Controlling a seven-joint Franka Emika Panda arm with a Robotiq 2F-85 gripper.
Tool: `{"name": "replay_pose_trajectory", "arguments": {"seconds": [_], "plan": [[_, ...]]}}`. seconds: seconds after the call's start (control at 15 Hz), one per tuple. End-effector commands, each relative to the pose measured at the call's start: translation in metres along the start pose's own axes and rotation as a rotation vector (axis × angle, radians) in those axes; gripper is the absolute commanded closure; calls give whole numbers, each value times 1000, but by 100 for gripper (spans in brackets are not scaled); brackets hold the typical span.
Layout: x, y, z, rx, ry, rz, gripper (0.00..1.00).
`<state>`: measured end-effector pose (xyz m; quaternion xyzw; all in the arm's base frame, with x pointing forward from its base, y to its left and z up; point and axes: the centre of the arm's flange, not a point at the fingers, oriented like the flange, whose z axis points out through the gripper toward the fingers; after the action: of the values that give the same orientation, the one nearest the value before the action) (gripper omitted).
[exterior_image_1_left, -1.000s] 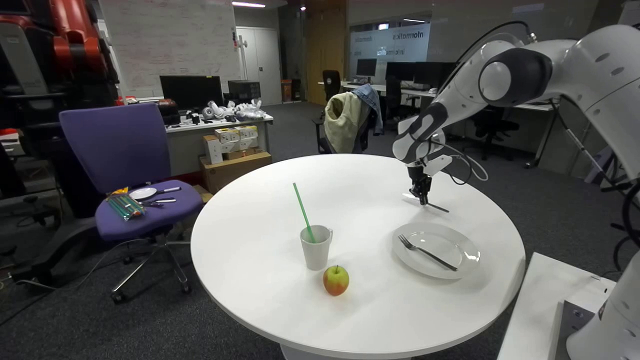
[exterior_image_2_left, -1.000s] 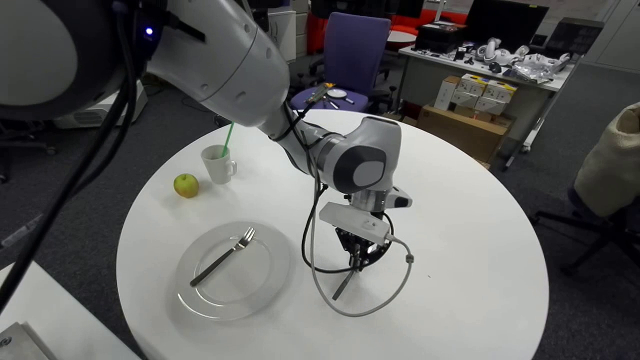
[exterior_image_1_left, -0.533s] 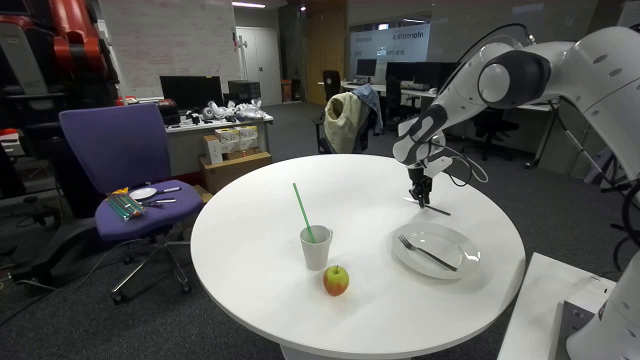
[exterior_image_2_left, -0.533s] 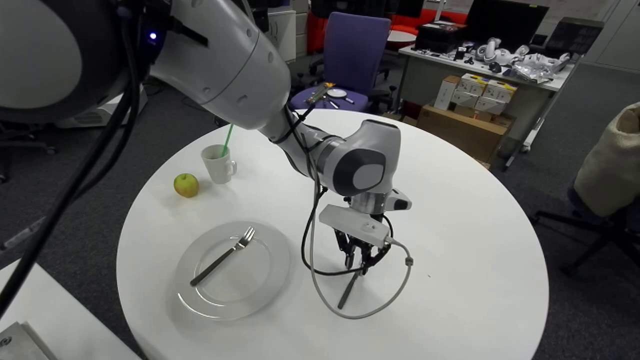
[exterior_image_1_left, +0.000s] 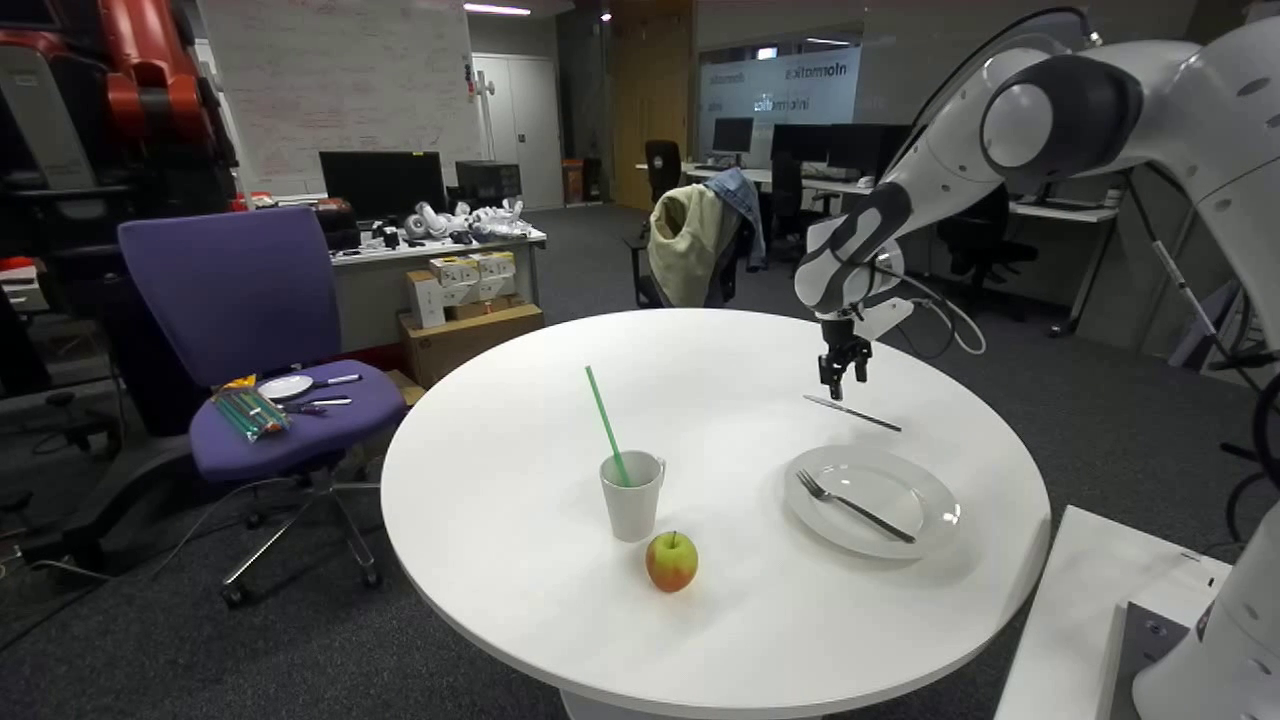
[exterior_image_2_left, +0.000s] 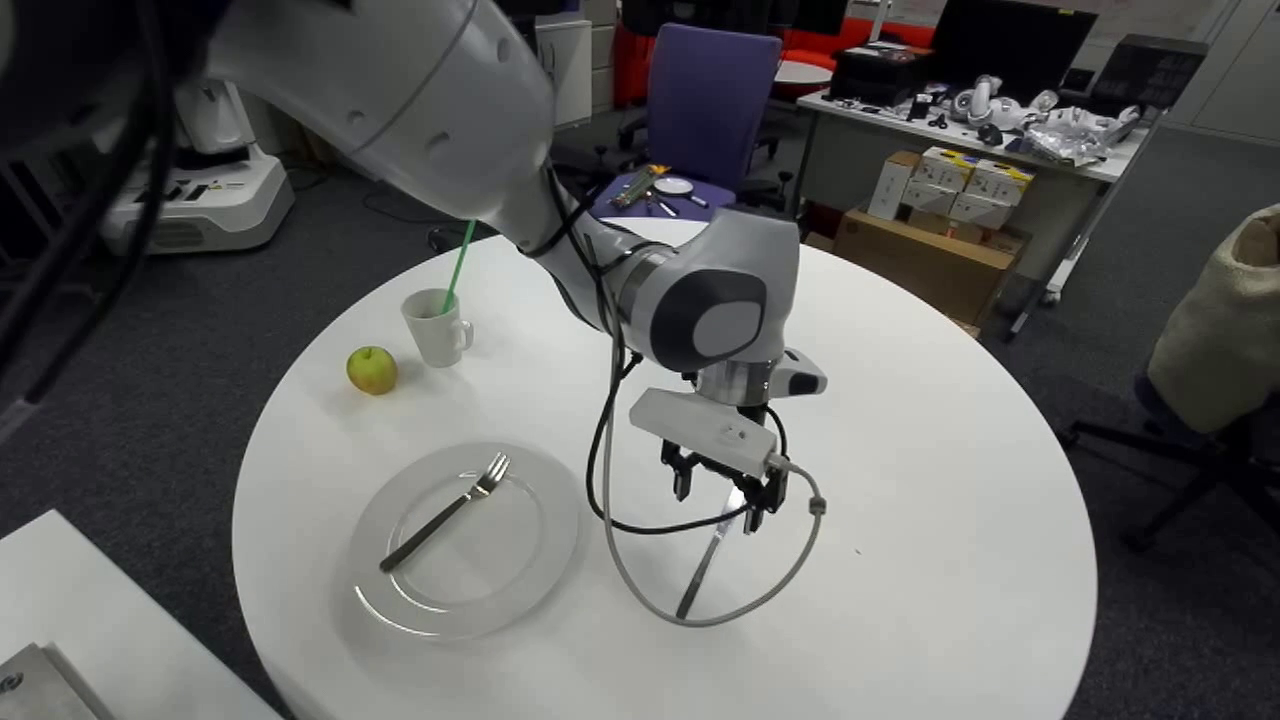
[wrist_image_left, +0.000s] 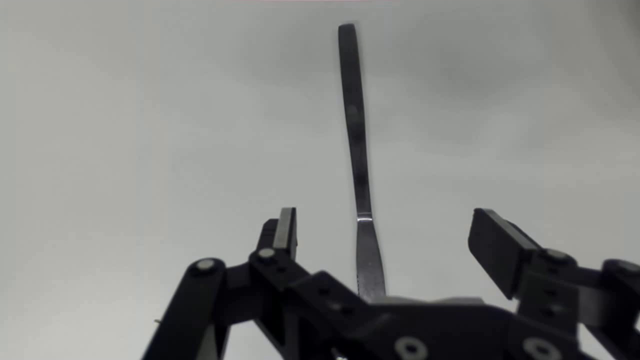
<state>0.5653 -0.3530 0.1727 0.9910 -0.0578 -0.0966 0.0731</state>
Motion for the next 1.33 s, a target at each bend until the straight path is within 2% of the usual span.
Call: {"name": "replay_pose_trajectory", "arguments": {"seconds": [0.0,0.27,0.53,1.0,1.27], "plan": [[-68,-18,-54,25,62,39,0],[-114,-39,-80,50,43,49,0],[-166,-70,-81,56,29,47,0],[-195,-183,-19,-24,19,-17,0],[-208,-224,1,-40,12,-54,0]]}}
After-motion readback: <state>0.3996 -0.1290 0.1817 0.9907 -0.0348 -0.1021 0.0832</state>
